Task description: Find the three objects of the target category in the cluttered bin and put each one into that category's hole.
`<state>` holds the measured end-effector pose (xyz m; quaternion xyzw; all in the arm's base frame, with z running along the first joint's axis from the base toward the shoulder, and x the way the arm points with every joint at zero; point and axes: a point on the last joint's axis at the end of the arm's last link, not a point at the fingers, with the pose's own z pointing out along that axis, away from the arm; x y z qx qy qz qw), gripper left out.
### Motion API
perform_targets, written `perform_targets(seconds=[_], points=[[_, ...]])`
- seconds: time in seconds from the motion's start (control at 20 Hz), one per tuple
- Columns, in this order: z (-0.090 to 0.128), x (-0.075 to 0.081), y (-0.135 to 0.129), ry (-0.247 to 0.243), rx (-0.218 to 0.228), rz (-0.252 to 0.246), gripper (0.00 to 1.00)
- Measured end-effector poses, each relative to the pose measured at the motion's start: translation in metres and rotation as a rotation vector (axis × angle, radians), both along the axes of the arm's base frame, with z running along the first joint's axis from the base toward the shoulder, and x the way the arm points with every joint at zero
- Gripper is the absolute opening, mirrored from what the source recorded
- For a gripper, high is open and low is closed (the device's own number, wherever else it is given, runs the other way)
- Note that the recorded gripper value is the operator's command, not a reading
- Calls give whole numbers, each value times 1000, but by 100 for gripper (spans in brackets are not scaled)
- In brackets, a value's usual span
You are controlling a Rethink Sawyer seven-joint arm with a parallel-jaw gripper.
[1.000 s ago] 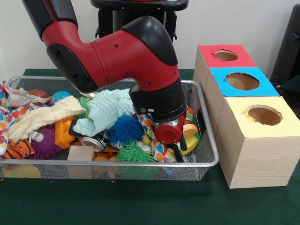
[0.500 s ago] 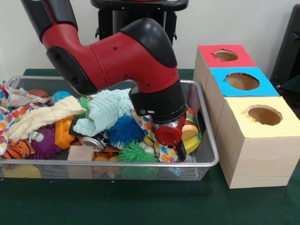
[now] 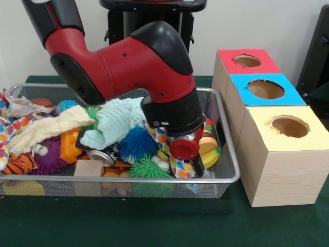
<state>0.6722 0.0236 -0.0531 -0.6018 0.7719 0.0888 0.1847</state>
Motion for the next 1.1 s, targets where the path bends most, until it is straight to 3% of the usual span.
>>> perform_targets(seconds=[0.25, 0.65, 0.85, 1.1], points=[[3, -1, -1, -2, -7, 6, 0], [31, 9, -11, -26, -34, 6, 0], [53, 16, -14, -31, -52, 8, 0], [94, 19, 4, -16, -80, 44, 0]])
